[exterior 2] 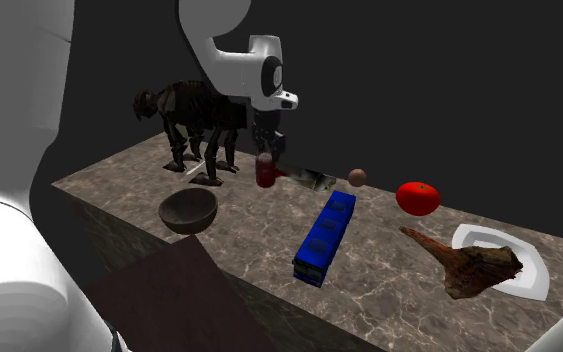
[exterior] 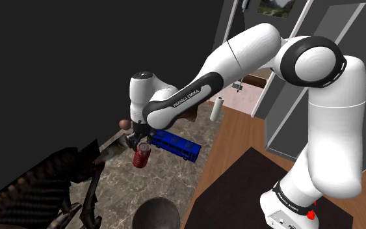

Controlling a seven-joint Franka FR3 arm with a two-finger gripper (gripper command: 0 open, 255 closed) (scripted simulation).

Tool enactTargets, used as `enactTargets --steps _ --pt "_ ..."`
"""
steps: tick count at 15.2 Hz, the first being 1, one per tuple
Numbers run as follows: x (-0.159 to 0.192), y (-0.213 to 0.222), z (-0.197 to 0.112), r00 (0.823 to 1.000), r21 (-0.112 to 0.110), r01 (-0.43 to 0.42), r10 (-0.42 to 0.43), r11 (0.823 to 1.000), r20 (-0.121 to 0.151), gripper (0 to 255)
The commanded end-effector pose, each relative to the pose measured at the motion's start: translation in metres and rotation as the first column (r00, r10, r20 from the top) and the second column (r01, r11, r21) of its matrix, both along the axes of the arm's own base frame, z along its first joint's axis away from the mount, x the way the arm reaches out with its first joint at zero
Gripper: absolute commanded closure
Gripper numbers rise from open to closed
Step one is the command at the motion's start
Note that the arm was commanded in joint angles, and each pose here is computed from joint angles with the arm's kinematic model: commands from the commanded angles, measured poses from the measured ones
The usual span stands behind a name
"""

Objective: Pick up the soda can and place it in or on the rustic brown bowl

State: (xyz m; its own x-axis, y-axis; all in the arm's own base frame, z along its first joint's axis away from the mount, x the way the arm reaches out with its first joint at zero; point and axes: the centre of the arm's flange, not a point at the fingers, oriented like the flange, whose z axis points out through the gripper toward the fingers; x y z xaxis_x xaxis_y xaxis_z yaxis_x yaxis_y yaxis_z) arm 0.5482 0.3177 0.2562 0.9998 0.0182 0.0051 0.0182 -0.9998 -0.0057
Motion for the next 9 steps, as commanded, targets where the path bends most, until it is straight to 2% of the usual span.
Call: enactTargets --steps 1,6,9 --pt "-0.001 0.000 0.011 1.000 0.000 0.000 0.000 1.000 0.000 255" --pt "-0.001 0.000 0.033 1.000 0.000 0.000 0.000 1.000 0.000 255" --pt "-0.038 0.013 0.038 1.000 0.000 0.000 0.000 1.000 0.000 255"
